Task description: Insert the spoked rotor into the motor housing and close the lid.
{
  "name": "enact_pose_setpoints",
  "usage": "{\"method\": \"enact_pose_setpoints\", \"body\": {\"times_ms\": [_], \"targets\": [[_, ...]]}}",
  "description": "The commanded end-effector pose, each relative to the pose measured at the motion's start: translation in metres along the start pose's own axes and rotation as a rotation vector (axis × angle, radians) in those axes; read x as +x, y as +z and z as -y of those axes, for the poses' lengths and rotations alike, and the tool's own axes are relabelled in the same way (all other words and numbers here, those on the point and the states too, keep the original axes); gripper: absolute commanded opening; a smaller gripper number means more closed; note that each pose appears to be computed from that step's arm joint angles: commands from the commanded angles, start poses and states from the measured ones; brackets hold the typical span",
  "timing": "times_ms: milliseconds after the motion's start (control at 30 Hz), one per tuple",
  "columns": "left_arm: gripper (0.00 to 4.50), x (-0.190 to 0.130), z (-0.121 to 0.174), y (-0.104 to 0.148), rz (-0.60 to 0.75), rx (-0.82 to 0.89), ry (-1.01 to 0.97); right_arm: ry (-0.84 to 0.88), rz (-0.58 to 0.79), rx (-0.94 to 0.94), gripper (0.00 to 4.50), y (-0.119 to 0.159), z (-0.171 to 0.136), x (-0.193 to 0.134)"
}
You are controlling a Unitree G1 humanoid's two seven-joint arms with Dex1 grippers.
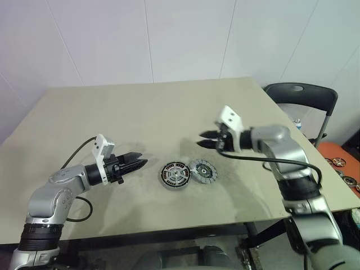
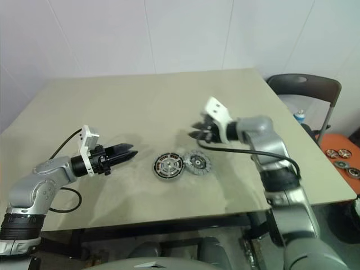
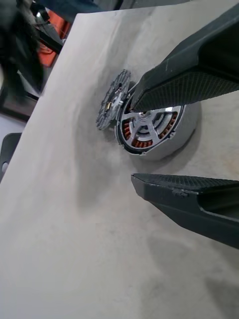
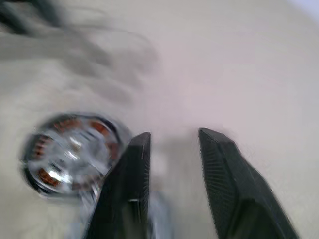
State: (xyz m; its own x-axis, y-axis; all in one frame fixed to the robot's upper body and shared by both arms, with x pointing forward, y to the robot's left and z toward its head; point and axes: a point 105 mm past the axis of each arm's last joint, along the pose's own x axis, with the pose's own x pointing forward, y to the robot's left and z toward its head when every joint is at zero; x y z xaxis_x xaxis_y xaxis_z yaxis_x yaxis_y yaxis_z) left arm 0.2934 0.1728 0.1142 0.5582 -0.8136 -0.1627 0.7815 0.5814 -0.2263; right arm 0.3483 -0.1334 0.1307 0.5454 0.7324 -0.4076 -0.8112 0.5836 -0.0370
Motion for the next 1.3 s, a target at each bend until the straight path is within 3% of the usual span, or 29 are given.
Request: {"method": "enact_pose_setpoints", "body": {"times_ms": [33,67,167,333,567,1000,1300], "targets": [[2.09,0.004,0.0,0.016,0.017,0.043,-0.04,-0.092,0.096,0.164,0.4,0.004,0.006,-0.028],[2.09,0.007,0.0,0.017,0.012,0.046,-0.051,-0.035,0.094,0.267,0.05,-0.005,-0.007,-0.036],[2.09,0.014,-0.003,0.022,0.004,0.056,-0.077,0.112,0.048,0.437,0.02,-0.026,-0.048,-0.053],[2.09,0.022,-0.005,0.024,-0.008,0.065,-0.109,0.149,-0.117,0.475,0.02,-0.066,-0.086,-0.058],[2.09,0.024,-0.004,0.024,-0.014,0.067,-0.125,0.036,-0.131,0.53,0.02,-0.083,-0.076,-0.04],[2.09,0.014,0.005,0.021,-0.028,0.077,-0.138,-0.042,-0.163,0.441,0.02,-0.094,-0.079,-0.007],[2.09,-0.003,0.004,0.013,-0.046,0.077,-0.111,-0.135,-0.144,0.394,0.02,-0.094,-0.063,0.0]]}}
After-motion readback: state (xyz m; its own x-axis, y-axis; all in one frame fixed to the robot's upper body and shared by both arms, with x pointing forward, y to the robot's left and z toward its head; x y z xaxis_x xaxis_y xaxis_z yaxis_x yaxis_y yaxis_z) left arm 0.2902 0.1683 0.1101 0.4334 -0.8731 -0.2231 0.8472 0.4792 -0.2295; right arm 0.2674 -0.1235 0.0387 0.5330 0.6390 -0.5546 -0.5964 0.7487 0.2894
